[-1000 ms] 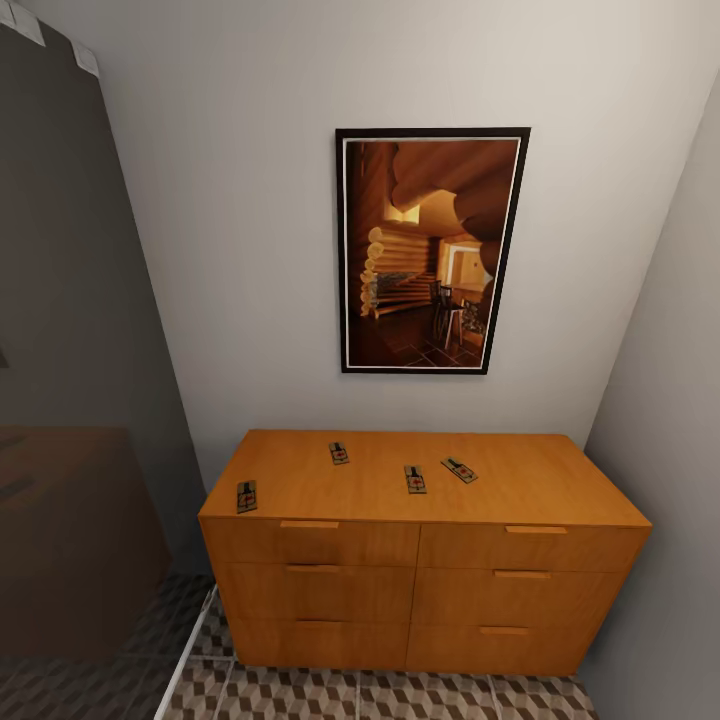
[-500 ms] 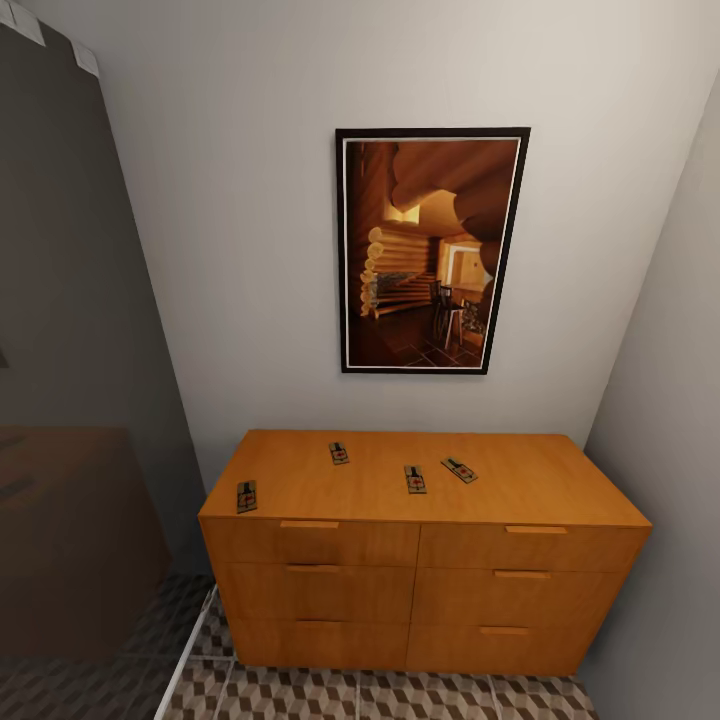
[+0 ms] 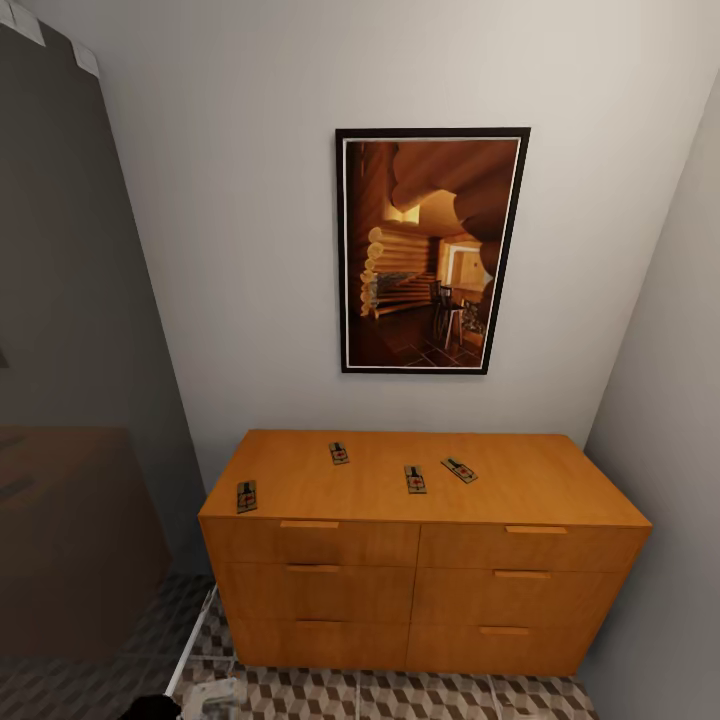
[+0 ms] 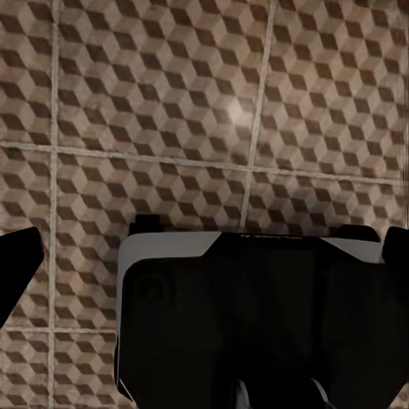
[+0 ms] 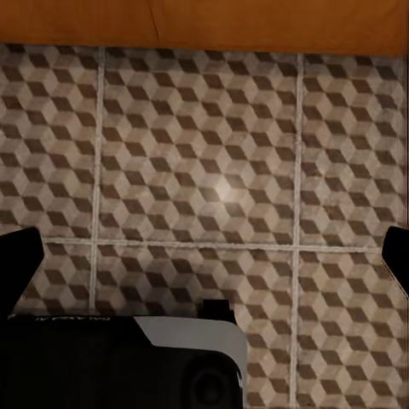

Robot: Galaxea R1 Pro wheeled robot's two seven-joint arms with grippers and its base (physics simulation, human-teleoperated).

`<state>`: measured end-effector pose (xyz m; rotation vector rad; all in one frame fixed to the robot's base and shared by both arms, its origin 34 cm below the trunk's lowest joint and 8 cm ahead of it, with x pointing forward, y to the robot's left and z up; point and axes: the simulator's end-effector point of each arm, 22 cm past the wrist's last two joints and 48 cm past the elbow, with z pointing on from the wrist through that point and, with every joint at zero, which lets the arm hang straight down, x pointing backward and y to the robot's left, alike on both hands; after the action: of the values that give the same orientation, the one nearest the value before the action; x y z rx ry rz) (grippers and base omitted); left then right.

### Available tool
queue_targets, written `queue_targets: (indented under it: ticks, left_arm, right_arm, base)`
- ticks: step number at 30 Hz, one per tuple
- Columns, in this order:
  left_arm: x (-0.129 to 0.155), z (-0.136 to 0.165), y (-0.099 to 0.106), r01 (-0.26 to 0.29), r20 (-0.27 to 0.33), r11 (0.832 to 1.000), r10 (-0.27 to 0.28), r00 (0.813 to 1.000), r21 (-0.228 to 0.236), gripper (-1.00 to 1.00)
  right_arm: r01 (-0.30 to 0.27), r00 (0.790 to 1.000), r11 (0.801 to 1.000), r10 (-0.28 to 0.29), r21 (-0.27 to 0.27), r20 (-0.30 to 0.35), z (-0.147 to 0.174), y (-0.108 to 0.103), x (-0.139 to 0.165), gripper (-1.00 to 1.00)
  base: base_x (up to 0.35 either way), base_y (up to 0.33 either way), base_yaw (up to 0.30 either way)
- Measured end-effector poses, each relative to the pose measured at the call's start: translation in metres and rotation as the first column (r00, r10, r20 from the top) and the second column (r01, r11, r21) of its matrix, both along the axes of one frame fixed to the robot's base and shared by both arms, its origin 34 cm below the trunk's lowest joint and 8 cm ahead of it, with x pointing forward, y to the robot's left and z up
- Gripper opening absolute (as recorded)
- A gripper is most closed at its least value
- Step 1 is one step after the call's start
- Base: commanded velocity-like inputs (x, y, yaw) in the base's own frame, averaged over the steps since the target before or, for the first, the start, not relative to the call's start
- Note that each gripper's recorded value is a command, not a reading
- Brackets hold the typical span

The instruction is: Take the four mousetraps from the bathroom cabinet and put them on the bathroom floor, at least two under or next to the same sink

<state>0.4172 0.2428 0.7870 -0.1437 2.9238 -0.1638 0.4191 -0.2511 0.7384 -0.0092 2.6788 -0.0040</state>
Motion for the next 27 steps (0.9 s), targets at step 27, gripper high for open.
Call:
queue_targets:
  ticks: [27]
  left_arm:
    - [0.22,0.157,0.007,-0.025,0.351,1.0,0.029,0.936,-0.016,1.0]
  right_arm:
    - [0.001,0.998,1.0,-0.001,0.003,0.06,0.169,0.002,0.136,1.0]
  base:
    - [0.0,0.0,0.0]
